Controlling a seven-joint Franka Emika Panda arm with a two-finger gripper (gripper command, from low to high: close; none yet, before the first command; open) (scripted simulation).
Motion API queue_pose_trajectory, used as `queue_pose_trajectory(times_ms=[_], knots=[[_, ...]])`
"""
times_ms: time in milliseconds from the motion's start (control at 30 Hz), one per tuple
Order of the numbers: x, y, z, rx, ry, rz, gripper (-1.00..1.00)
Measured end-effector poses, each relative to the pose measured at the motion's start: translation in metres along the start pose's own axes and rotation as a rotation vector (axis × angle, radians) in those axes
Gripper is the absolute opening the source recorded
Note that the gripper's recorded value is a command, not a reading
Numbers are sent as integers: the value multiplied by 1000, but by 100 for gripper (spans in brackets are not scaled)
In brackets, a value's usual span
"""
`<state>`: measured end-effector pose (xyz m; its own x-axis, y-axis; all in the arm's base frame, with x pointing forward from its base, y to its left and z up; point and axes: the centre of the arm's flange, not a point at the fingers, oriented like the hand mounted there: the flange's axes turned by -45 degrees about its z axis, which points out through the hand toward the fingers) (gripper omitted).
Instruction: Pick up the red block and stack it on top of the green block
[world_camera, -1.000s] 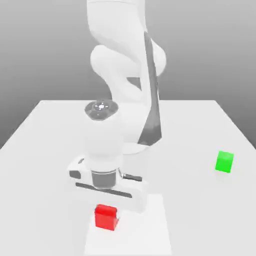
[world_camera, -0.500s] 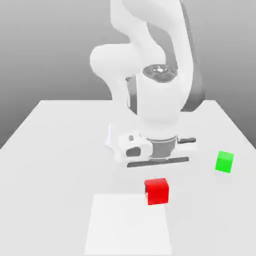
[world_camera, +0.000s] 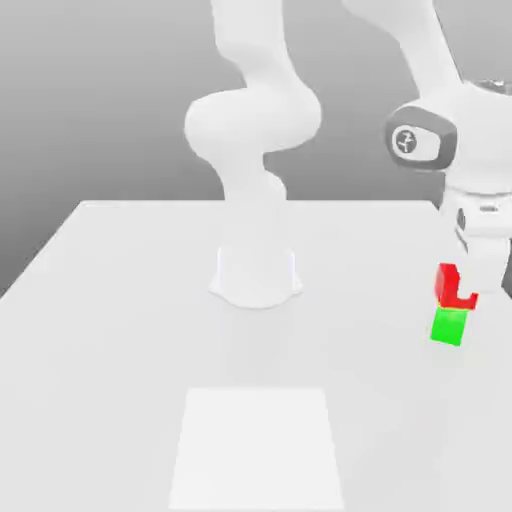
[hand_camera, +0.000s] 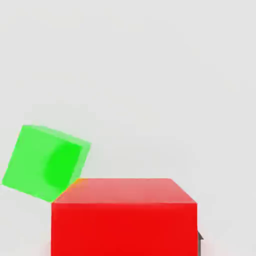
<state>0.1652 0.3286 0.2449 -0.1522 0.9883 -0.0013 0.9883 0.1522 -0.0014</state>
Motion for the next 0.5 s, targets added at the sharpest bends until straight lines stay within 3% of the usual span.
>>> queue_pose_trajectory(times_ms=[267,500], knots=[[5,-6,36,-26,-56,-68,-100],[7,-12,62,-11,-23,-78,-100]])
